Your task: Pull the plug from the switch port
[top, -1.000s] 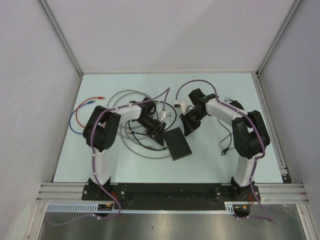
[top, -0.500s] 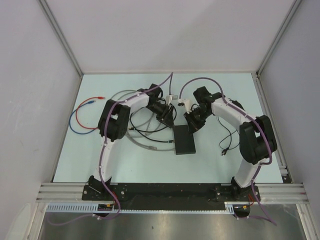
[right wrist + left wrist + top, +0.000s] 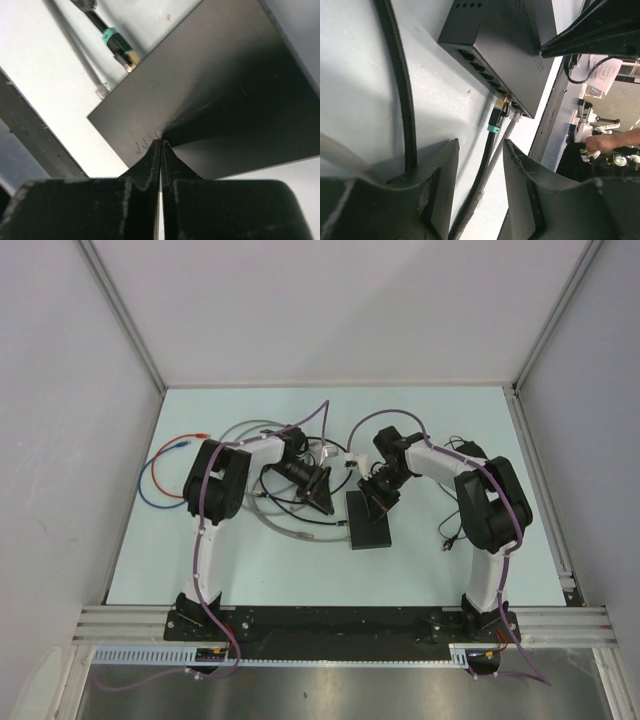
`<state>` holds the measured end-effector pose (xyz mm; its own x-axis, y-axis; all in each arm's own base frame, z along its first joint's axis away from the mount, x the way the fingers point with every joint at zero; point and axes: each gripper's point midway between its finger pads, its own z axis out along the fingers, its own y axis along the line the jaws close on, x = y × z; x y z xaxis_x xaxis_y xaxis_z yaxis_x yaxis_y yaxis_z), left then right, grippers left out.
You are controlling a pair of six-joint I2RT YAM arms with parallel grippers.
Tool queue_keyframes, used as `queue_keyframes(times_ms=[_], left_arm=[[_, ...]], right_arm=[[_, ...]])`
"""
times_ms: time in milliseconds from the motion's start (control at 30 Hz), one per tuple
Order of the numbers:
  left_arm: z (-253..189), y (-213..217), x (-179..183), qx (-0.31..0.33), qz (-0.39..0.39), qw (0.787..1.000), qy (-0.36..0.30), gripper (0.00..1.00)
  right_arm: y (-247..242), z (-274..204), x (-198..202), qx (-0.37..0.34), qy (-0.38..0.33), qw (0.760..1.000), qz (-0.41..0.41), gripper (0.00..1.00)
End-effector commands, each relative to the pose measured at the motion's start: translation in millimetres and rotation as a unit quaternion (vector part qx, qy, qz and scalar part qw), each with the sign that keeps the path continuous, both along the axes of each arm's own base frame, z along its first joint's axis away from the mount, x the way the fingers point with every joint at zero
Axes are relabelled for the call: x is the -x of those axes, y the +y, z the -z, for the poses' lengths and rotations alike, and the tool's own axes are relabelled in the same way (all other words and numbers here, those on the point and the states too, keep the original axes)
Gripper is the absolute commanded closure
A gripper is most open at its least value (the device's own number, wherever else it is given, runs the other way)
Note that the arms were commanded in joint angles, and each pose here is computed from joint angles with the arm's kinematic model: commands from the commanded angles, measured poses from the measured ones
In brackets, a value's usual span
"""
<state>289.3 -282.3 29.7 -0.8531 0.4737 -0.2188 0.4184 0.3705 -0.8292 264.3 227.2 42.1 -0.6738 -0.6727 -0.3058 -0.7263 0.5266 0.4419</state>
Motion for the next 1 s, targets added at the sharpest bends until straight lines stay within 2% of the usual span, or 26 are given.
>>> queue_keyframes(times_ms=[0, 200, 667, 833, 967], left_arm=[[-4.2, -13.9, 1.8, 0.012, 0.019, 0.999, -0.027, 0.53], [6.3, -31.5, 20.0, 0.009, 0.048, 0.999, -0.004, 0.55], [18.1, -44.7, 23.4, -0.008, 0.06, 0.998, 0.018, 0.62], [29.5, -42.3, 21.9, -0.048, 0.056, 0.997, 0.007, 0.73], [36.8, -38.5, 19.2, -0.08, 0.047, 0.996, 0.0, 0.85]], right_arm=[[-3.5, 4.7, -5.2, -0.001, 0.003, 1.0, 0.007, 1.0], [-5.2, 10.6, -5.7, -0.004, 0.017, 1.0, 0.016, 1.0], [-5.0, 4.9, -10.0, -0.001, 0.004, 1.0, 0.025, 1.0], [-4.6, 5.5, -9.8, 0.002, 0.003, 1.0, 0.024, 1.0], [-3.6, 7.0, -10.3, 0.004, 0.001, 1.0, 0.024, 1.0]])
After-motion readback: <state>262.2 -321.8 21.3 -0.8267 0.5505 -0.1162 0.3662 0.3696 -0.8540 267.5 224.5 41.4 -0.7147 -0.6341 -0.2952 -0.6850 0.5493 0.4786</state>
